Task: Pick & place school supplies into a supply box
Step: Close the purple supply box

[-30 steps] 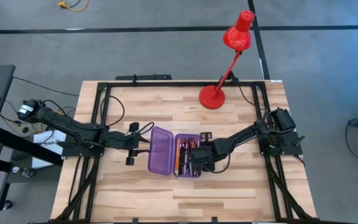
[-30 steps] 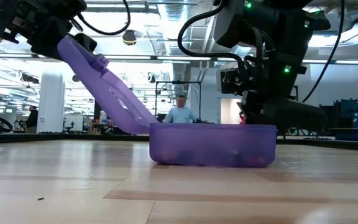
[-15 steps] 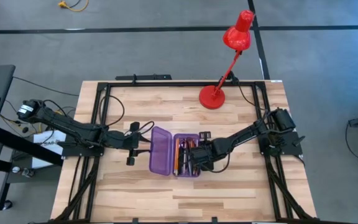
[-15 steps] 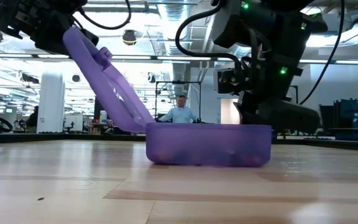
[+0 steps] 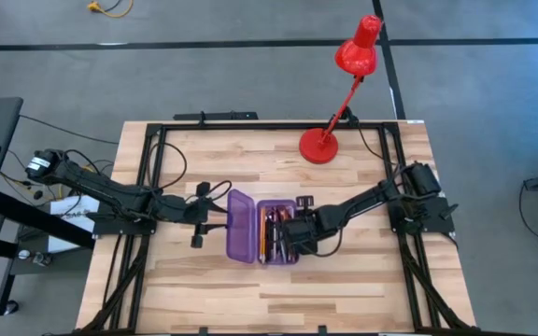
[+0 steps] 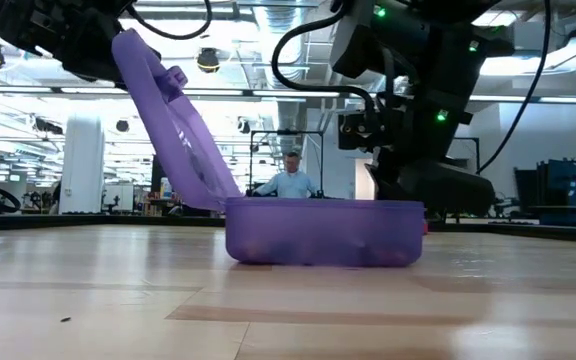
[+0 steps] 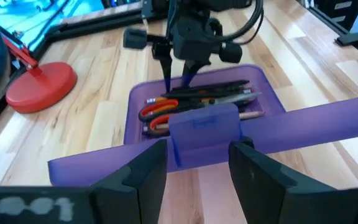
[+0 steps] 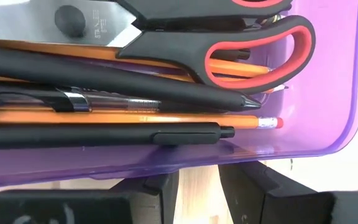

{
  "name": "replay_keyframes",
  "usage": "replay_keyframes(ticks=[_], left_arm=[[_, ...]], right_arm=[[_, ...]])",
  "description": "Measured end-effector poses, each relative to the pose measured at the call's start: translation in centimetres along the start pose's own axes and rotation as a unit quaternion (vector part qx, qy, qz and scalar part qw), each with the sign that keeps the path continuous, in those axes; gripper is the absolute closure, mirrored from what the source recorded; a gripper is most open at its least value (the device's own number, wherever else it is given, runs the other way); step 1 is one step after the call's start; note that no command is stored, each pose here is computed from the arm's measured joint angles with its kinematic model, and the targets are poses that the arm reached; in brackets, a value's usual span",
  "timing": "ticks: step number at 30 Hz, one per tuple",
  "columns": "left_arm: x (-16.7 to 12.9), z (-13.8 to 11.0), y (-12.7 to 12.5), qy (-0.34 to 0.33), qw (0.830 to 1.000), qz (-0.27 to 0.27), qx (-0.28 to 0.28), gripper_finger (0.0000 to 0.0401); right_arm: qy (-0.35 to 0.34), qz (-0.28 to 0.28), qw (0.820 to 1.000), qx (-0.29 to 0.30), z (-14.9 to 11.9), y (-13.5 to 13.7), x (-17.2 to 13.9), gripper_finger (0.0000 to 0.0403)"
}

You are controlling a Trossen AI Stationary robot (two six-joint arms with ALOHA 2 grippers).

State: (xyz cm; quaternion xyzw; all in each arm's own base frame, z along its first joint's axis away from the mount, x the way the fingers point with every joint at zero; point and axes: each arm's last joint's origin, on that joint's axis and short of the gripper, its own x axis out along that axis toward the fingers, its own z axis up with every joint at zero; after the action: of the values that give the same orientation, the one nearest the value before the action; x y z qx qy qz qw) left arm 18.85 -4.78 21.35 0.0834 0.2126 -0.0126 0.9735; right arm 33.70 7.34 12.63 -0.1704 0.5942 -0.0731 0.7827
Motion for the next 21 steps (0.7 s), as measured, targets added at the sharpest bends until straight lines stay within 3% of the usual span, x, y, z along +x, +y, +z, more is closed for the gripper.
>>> replay_keyframes(ticks=[21], left_arm=[[-0.02, 0.43, 0.07, -0.021, 1.0, 0.008, 0.011, 0.0239]], right_arm=[[-0.026, 0.016, 1.0, 0.003, 1.07, -0.69, -0.16, 0.0296]])
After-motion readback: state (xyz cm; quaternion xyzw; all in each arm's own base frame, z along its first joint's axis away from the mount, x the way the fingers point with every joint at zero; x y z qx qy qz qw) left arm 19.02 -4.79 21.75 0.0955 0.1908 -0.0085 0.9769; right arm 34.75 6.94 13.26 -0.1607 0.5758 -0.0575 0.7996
